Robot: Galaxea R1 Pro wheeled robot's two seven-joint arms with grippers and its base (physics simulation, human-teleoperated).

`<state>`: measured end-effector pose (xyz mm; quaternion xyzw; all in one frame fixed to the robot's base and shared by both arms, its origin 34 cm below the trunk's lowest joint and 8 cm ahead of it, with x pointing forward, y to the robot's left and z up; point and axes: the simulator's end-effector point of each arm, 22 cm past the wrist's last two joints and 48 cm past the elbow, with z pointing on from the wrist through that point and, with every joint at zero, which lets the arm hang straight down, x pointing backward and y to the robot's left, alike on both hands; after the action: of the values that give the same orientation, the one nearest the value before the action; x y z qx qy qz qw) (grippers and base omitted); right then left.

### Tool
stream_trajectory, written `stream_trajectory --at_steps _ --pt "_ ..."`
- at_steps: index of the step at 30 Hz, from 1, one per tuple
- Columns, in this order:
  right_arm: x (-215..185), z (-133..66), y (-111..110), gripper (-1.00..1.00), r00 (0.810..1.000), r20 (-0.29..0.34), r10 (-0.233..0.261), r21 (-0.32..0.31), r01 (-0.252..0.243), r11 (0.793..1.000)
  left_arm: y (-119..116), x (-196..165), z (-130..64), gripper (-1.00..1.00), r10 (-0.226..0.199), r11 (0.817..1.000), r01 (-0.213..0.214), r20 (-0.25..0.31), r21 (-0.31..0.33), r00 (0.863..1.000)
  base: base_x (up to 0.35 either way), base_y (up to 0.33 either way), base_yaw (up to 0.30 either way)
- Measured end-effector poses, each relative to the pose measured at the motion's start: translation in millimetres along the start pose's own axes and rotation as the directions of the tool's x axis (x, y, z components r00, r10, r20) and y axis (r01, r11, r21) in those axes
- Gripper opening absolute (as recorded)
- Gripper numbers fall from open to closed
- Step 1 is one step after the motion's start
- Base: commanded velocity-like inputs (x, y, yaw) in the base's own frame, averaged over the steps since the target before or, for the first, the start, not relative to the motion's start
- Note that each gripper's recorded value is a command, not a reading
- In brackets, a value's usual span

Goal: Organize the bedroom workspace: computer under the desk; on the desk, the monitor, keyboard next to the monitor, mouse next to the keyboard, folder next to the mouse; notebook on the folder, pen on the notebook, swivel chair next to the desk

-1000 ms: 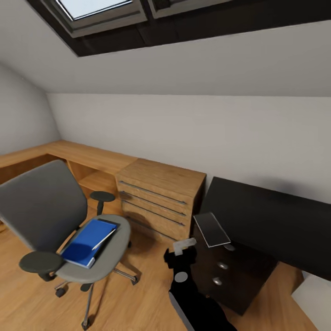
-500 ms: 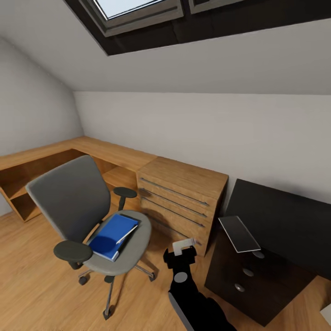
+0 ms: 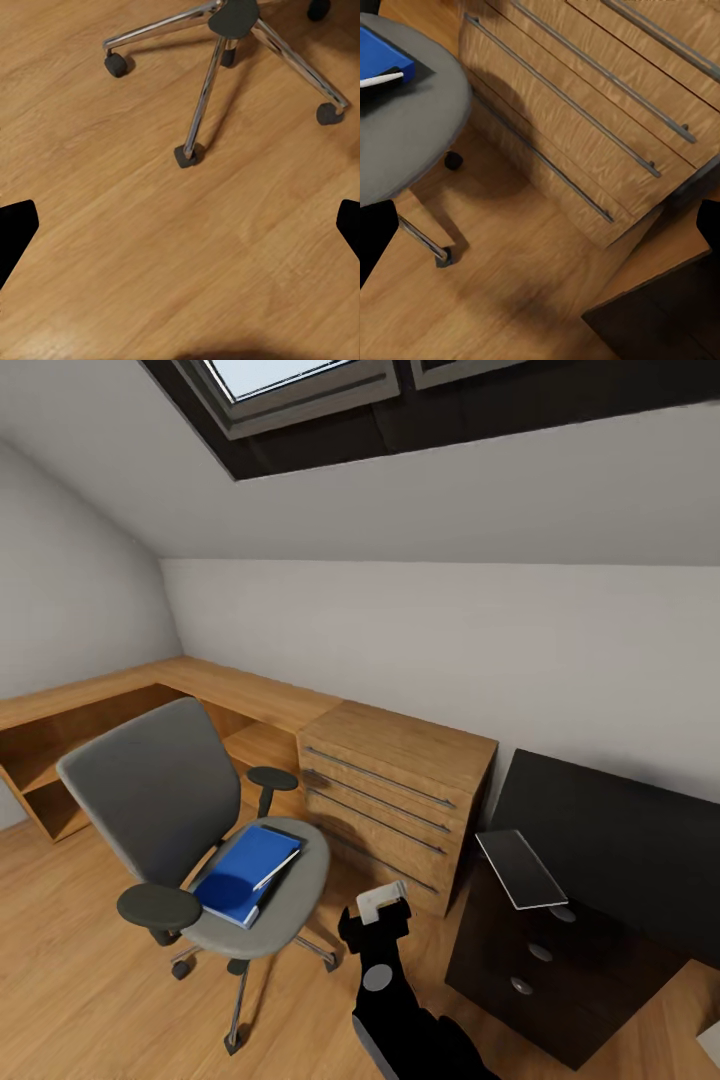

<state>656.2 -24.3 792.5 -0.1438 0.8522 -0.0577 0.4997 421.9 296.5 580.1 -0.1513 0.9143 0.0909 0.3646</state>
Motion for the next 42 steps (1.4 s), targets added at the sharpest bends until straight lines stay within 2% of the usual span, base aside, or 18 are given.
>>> stream_trajectory --at_steps 6,20,27,28,31,32,33,34,35,36,37,39,41,42 --pt "-0.4 -0.5 1.6 1.0 1.0 0.002 -0.002 -0.003 0.002 1.0 3.0 -0.4 0.7 1.0 0.002 1.0 -0.002 -0.001 -0.004 1.0 0.0 0.111 0.157" --pt "-0.9 -0.6 1.2 1.0 1.0 0.005 -0.005 0.0 0.005 1.0 4.1 -0.9 0.9 1.0 0.002 1.0 -0.002 0.001 -0.005 1.0 0.0 0.315 0.249" --pt "-1.4 -0.6 0.0 1.0 1.0 0.006 -0.006 0.004 0.006 1.0 8.2 -3.8 1.9 1.0 -0.001 1.0 0.001 0.007 -0.015 1.0 0.0 0.122 0.046" --pt "-0.9 -0.4 -0.3 1.0 1.0 0.005 -0.007 0.005 0.007 1.0 43.7 -14.9 9.1 1.0 -0.024 0.996 0.025 0.023 -0.08 0.999 0.0 0.004 0.001" --pt "-1.0 -0.1 -1.0 1.0 1.0 0.005 -0.006 0.006 0.006 1.0 66.4 -21.1 12.1 1.0 -0.054 0.99 0.058 0.034 -0.127 0.998 0.0 0.002 0.001" --pt "8.7 14.3 -29.7 1.0 0.997 -0.003 0.073 0.061 -0.073 0.995 92.8 -84.8 12.6 1.0 -0.15 0.97 0.18 0.182 -0.166 0.972 0.0 0.0 0.0" --pt "21.1 23.4 -41.2 1.0 0.996 -0.031 0.086 0.082 -0.083 0.993 80.0 -145.3 4.8 1.0 -0.186 0.969 0.223 0.274 -0.11 0.944 0.0 0.0 0.0" --pt "22.3 27.3 -44.0 1.0 0.996 -0.037 0.085 0.085 -0.081 0.993 79.4 -147.6 4.7 1.0 -0.191 0.968 0.226 0.262 -0.108 0.946 0.0 0.0 0.0" --pt "8.6 53.3 -59.9 1.0 0.996 -0.046 0.071 0.086 -0.067 0.994 67.3 -173.0 -1.7 1.0 -0.226 0.968 0.242 0.187 -0.068 0.956 0.0 0.0 0.0" --pt "-12.8 66.5 -71.3 1.0 0.996 -0.033 0.077 0.09 -0.074 0.993 58.6 -202.8 -13.3 1.0 -0.243 0.967 0.253 0.199 -0.027 0.949 0.0 0.0 0.0" --pt "-13.3 71.8 -74.5 1.0 0.995 -0.045 0.089 0.088 -0.085 0.992 57.5 -207.6 -15.9 1.0 -0.252 0.965 0.26 0.191 -0.019 0.949 0.0 0.0 0.0" --pt "-23.9 95.9 -97.8 1.0 0.984 -0.091 0.15 0.105 -0.141 0.984 60.8 -230.9 -26.2 1.0 -0.301 0.952 0.305 0.193 0.01 0.934 0.0 0.0 0.0" --pt "-25.9 106.4 -110.7 1.0 0.973 -0.119 0.199 0.121 -0.185 0.975 63.4 -240.9 -28.5 1.0 -0.332 0.942 0.334 0.195 0.023 0.923 0.0 0.0 0.0" --pt "-23.7 114.1 -121.6 1.0 0.956 -0.143 0.255 0.14 -0.236 0.962 63.0 -252.4 -29.1 1.0 -0.362 0.932 0.361 0.195 0.042 0.912 0.0 0.0 0.0"
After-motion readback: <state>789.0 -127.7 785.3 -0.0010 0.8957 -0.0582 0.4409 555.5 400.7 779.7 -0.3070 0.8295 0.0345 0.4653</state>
